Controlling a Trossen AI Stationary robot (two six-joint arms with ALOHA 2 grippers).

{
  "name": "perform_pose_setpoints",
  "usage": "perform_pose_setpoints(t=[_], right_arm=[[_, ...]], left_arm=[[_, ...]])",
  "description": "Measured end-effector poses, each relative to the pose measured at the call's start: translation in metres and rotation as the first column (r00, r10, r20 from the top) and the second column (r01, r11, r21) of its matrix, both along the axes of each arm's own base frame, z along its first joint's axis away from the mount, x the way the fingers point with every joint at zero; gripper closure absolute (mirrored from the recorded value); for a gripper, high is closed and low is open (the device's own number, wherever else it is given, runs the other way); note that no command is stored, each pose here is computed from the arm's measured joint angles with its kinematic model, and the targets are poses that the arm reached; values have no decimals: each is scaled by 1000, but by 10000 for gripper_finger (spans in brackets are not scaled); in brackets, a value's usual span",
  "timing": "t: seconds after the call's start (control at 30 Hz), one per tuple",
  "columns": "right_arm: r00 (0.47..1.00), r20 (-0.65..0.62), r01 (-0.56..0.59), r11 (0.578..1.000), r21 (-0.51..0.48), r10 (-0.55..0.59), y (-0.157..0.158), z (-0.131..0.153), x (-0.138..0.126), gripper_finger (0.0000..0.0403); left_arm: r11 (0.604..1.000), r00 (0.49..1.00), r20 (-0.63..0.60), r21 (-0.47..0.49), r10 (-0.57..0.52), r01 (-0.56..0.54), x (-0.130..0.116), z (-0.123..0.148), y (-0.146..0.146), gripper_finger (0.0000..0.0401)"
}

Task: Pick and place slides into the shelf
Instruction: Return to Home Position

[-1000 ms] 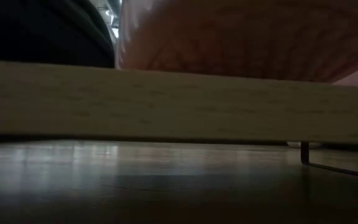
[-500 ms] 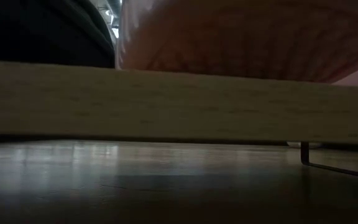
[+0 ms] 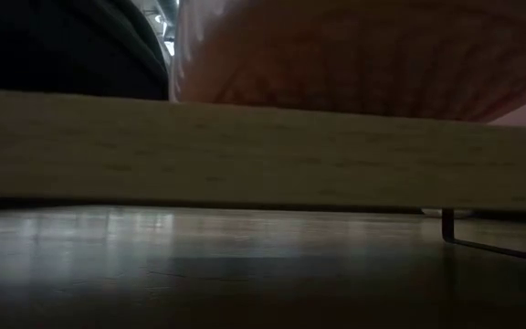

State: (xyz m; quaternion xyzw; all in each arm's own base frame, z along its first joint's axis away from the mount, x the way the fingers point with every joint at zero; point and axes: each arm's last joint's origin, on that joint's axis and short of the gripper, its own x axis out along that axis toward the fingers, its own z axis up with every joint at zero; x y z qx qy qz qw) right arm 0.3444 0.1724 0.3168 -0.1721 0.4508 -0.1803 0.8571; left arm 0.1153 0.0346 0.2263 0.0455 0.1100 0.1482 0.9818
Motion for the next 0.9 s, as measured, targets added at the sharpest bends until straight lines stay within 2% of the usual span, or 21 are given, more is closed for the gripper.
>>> perform_pose_setpoints(t=[0.17, 0.33, 0.43, 0.63, 0.77, 0.9], right_arm=[[992, 127, -19, 997, 80, 8, -21, 1, -18, 401], [953, 289, -143, 977, 156, 93, -43, 13, -46, 401], [920, 371, -202, 962, 182, 123, -61, 11, -64, 401], [836, 528, -309, 922, 235, 145, -96, -8, -97, 399], [771, 616, -382, 891, 244, 162, -110, -26, -113, 400], [752, 641, -392, 886, 248, 153, -117, -41, -127, 398]], left_arm=[[1000, 1000, 21, -1, -6, 6, -2, 2, -2, 401], [999, 999, 40, -20, -28, 29, -3, 3, -2, 401], [998, 997, 69, -49, -28, 31, -4, 10, -3, 401], [993, 982, 144, -3, -119, 120, -11, 31, -8, 401], [988, 974, 178, -39, -143, 153, -24, 34, -13, 401], [984, 961, 228, -48, -159, 174, -41, 35, -19, 401]])
